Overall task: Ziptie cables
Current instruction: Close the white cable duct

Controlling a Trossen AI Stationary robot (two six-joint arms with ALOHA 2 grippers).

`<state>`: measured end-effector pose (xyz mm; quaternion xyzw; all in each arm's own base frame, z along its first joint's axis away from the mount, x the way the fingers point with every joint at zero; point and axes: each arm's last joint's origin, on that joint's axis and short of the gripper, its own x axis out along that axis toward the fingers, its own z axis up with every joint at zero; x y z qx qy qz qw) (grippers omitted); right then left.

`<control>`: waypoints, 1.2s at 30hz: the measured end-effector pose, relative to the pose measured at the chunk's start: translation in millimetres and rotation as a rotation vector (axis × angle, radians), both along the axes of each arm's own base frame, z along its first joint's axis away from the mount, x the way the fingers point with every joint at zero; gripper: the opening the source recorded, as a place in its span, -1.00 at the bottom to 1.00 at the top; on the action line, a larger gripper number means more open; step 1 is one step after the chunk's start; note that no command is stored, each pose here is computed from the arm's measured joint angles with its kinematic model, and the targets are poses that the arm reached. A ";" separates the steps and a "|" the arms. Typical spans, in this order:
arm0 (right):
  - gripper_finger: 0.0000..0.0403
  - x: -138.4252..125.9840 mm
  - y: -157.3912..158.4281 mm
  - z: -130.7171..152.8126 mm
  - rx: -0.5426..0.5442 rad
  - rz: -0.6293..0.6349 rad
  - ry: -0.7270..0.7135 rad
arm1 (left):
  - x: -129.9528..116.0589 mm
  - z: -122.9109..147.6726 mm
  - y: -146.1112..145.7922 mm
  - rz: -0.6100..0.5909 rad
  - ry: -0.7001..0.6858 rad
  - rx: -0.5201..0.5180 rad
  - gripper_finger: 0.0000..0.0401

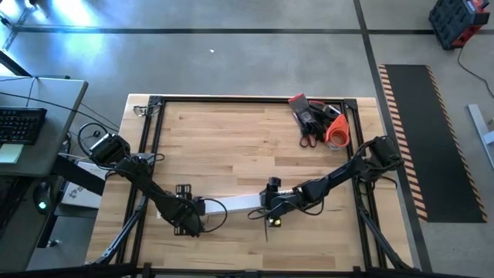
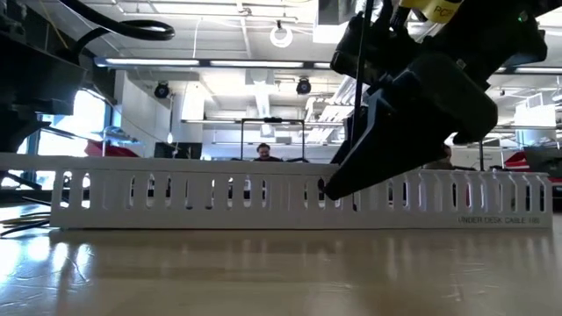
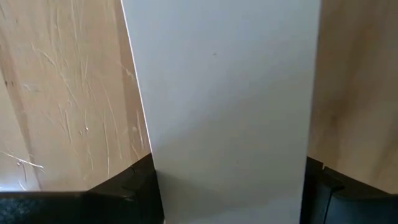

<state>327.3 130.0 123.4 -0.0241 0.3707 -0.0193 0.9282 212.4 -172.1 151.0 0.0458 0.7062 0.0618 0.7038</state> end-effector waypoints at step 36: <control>0.90 -11.3 15.4 58.4 -0.307 -0.031 0.116 | 0.0 0.1 -1.5 0.008 0.010 -0.025 0.08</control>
